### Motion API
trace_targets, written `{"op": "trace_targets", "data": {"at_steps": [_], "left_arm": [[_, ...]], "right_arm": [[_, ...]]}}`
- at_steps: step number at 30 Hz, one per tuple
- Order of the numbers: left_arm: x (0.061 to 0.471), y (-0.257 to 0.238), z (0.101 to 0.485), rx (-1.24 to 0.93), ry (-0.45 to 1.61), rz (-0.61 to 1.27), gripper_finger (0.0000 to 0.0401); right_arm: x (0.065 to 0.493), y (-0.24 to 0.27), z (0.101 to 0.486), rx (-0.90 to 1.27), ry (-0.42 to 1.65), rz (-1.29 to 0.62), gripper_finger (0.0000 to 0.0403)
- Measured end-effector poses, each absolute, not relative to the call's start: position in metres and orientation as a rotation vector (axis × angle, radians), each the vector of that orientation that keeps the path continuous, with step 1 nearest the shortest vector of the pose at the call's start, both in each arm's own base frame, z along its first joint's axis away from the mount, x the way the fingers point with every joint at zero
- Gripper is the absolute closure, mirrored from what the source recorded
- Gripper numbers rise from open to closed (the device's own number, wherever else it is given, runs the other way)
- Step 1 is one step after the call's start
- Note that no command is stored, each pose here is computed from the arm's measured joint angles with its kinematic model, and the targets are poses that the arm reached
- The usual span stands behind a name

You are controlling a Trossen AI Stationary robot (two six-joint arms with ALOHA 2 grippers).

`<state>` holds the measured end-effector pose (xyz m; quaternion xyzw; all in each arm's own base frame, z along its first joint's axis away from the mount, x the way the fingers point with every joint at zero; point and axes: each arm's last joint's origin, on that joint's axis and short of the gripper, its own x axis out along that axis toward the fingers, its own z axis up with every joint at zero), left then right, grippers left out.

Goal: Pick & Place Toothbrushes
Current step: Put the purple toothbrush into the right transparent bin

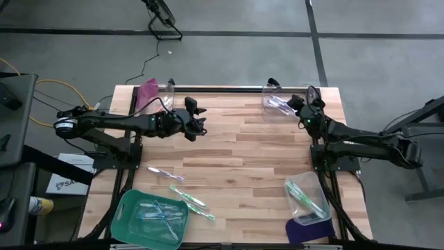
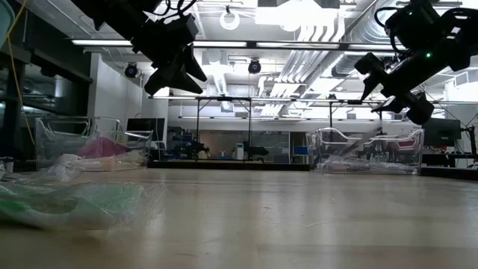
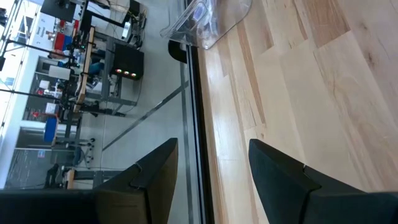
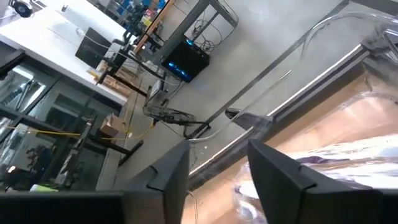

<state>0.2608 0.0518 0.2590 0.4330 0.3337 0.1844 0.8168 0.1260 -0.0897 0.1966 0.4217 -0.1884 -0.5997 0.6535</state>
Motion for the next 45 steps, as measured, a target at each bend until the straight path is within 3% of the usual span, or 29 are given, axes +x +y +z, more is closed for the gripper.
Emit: {"op": "trace_targets", "data": {"at_steps": [7, 11, 25, 38, 45], "left_arm": [[0.261, 0.052, 0.259, 0.923, 0.712, 0.393, 0.0211], [0.261, 0.052, 0.259, 0.923, 0.712, 0.393, 0.0211], [0.243, 0.036, 0.268, 0.933, 0.725, 0.329, 0.0211], [0.218, 0.013, 0.273, 0.871, 0.763, 0.230, 0.0211], [0.220, 0.007, 0.268, 0.742, 0.709, 0.023, 0.0211]], "right_arm": [[0.130, -0.091, 0.215, 0.769, -0.425, -1.275, 0.0207], [0.132, -0.088, 0.229, 0.655, -0.385, -1.100, 0.0208], [0.147, -0.061, 0.231, 0.580, -0.116, -0.491, 0.0218], [0.161, -0.003, 0.228, 0.391, -0.009, -0.288, 0.0218], [0.159, 0.020, 0.229, 0.325, 0.005, -0.221, 0.0218]]}}
